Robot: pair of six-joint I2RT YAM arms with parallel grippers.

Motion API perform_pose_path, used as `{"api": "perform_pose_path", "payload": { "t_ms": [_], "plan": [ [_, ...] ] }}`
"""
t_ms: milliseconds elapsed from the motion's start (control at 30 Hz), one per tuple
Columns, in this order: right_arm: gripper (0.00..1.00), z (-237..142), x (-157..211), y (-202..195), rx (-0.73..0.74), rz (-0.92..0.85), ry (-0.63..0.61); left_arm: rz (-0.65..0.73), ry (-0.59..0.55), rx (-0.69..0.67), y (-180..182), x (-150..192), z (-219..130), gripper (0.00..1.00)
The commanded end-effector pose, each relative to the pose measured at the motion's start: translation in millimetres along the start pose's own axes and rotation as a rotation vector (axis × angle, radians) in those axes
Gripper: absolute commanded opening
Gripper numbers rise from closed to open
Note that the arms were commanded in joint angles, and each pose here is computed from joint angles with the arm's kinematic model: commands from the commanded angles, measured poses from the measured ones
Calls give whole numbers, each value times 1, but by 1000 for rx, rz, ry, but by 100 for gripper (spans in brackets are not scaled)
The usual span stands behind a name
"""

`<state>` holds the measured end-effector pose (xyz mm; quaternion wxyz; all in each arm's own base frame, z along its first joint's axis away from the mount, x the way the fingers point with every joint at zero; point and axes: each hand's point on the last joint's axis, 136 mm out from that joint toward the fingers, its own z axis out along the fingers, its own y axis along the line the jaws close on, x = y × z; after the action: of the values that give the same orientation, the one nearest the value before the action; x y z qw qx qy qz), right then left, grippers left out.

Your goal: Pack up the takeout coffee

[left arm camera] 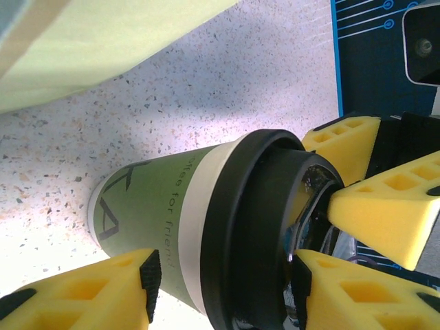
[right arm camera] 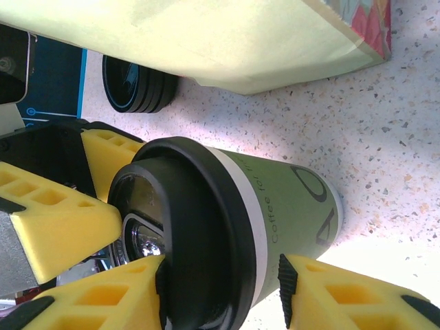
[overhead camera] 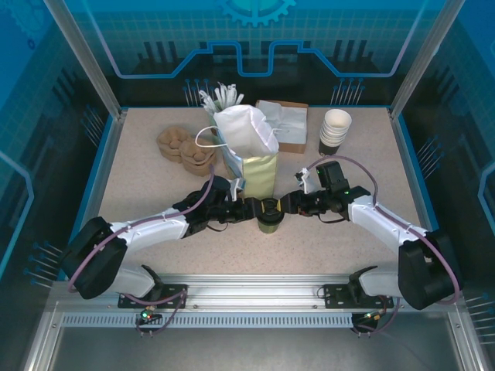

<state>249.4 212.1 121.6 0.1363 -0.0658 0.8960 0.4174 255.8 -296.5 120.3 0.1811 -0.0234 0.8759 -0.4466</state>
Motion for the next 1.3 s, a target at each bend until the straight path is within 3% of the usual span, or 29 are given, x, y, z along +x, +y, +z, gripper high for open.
{"api": "perform_pose_path", "payload": {
  "t_ms": [0, 600, 1267],
  "plan": [
    [45, 5, 4, -2, 14, 2, 23, -5, 17, -29, 10, 5, 4, 51],
    [41, 12, 15, -16, 39, 46, 43, -28, 32, -70, 35, 19, 9, 42],
    [42, 15, 28, -28, 57, 81, 49, -43, 39, -76, 46, 28, 6, 41]
  ]
}}
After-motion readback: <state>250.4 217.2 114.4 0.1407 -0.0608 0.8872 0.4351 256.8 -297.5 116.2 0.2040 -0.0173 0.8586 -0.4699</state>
